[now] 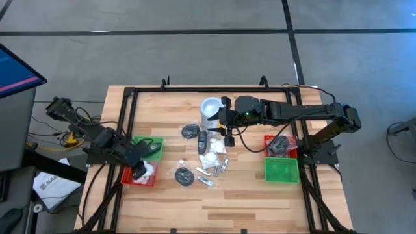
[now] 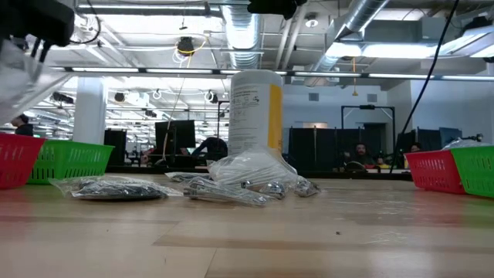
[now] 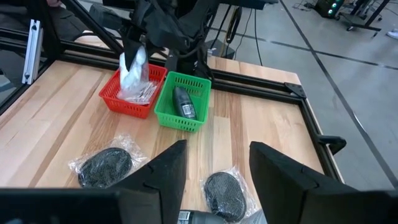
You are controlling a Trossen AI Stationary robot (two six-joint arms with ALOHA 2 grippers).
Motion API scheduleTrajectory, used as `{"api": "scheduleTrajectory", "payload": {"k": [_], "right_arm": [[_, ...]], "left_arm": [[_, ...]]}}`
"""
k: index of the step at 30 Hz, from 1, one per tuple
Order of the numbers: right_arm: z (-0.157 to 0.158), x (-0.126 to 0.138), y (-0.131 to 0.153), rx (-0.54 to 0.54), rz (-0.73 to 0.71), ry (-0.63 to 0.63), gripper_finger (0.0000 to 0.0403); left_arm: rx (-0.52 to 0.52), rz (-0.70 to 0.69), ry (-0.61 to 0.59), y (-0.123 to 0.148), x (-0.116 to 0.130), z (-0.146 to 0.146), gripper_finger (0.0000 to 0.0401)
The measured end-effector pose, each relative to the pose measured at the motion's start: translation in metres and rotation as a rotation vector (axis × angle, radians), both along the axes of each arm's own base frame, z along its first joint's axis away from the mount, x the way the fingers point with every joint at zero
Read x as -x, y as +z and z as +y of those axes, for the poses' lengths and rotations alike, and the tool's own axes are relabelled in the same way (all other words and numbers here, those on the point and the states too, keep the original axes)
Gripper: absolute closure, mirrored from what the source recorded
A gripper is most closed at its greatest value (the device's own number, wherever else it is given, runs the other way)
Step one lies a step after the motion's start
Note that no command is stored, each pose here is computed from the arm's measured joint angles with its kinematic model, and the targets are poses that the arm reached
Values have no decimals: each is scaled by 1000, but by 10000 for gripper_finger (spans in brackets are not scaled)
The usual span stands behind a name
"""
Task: Pick & Place Travel size toiletries
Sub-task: Put the cotton pack into the left red bin
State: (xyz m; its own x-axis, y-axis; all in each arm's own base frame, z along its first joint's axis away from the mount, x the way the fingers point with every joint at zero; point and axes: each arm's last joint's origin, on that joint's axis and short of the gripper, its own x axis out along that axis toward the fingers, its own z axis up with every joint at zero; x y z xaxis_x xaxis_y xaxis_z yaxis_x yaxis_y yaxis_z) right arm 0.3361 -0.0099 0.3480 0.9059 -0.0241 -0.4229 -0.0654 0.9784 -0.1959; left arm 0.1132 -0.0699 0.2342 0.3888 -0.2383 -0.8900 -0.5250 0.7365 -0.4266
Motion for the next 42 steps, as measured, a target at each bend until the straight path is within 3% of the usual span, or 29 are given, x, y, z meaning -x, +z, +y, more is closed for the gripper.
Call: {"api": "scheduleTrajectory", "payload": {"k": [9,18,24,42], "right_arm": [[0,1,-2,0,21,0,241],[0,-1,-5,-1,38,-1,241],[0,-1,-5,-1,34,-1,243],[-2,-1,-4,-2,25,-6,244]], "left_arm": [[43,43,12,0,11,-13,353],[22,39,70,-2,20,-19,353],[22,84,107,-22,24,-21,353],[35,112,82,-31,25,-22,346]]}}
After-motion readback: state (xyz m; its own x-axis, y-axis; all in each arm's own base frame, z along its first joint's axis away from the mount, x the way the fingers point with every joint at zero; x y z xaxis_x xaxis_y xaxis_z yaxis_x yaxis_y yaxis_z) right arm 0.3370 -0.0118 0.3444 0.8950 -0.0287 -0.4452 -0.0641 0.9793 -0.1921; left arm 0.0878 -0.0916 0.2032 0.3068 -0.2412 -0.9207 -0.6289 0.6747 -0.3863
